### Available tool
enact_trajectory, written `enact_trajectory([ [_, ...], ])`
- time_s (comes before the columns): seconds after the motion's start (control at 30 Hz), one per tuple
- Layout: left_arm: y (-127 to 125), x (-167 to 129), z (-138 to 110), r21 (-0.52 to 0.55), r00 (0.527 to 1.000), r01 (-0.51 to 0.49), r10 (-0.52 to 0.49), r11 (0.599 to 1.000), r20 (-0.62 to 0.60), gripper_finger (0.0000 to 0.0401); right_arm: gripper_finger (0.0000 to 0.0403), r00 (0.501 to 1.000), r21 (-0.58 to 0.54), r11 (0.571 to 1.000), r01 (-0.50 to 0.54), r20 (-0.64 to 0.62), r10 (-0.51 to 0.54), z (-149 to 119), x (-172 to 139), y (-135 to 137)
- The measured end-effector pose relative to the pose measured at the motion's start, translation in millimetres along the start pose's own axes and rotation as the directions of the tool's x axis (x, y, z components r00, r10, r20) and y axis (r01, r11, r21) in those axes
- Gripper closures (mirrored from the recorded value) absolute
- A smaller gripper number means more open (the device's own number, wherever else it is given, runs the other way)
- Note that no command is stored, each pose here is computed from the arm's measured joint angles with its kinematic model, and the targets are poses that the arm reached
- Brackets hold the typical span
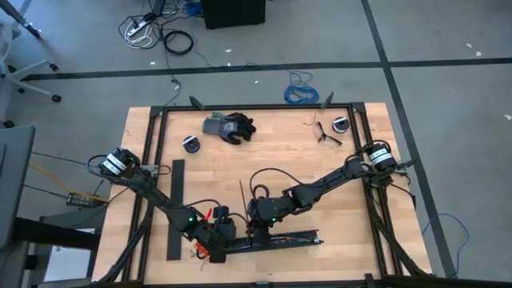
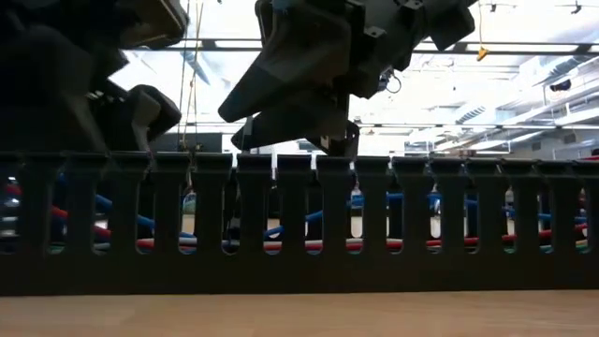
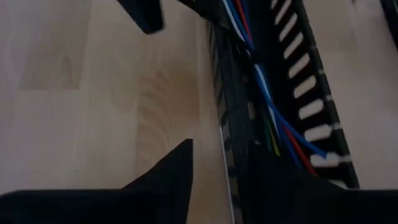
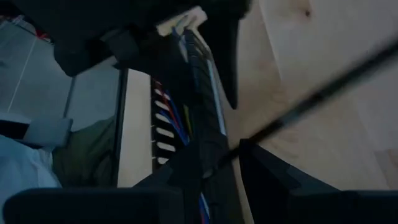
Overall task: Ziptie cables
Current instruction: Put the zip-tied cable wires into the black cable duct
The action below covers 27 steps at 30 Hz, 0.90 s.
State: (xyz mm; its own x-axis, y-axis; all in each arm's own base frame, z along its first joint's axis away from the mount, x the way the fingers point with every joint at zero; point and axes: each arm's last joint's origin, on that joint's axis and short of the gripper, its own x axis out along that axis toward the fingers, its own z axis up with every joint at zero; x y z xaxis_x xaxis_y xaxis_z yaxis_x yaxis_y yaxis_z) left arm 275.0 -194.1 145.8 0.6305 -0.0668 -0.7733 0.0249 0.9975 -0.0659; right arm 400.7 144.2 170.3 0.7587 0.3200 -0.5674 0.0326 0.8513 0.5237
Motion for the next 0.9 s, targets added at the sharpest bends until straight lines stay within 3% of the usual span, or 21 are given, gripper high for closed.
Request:
enact_trajectory([
  [0.27,10,3,4,-0.008,0.994,-0.104,0.104,0.995,0.035,0.0390,0.0298,1.000,-0.013,1.000,-0.001,-0.005,0.001,0,0,-1],
  [0.5,31,6,6,-0.037,0.975,-0.224,0.224,0.974,-0.016,0.0398,0.0298,1.000,-0.067,0.998,0.006,-0.016,-0.007,7,-2,-12],
  [0.73,45,9,10,-0.015,0.966,-0.255,0.255,0.967,-0.034,0.0400,0.0298,0.996,-0.125,0.988,0.086,0.018,-0.084,31,-7,-49],
  [0.9,52,9,9,0.003,0.943,-0.330,0.330,0.944,-0.040,0.0400,0.0298,0.988,-0.103,0.984,0.144,-0.040,-0.148,36,-11,-72],
])
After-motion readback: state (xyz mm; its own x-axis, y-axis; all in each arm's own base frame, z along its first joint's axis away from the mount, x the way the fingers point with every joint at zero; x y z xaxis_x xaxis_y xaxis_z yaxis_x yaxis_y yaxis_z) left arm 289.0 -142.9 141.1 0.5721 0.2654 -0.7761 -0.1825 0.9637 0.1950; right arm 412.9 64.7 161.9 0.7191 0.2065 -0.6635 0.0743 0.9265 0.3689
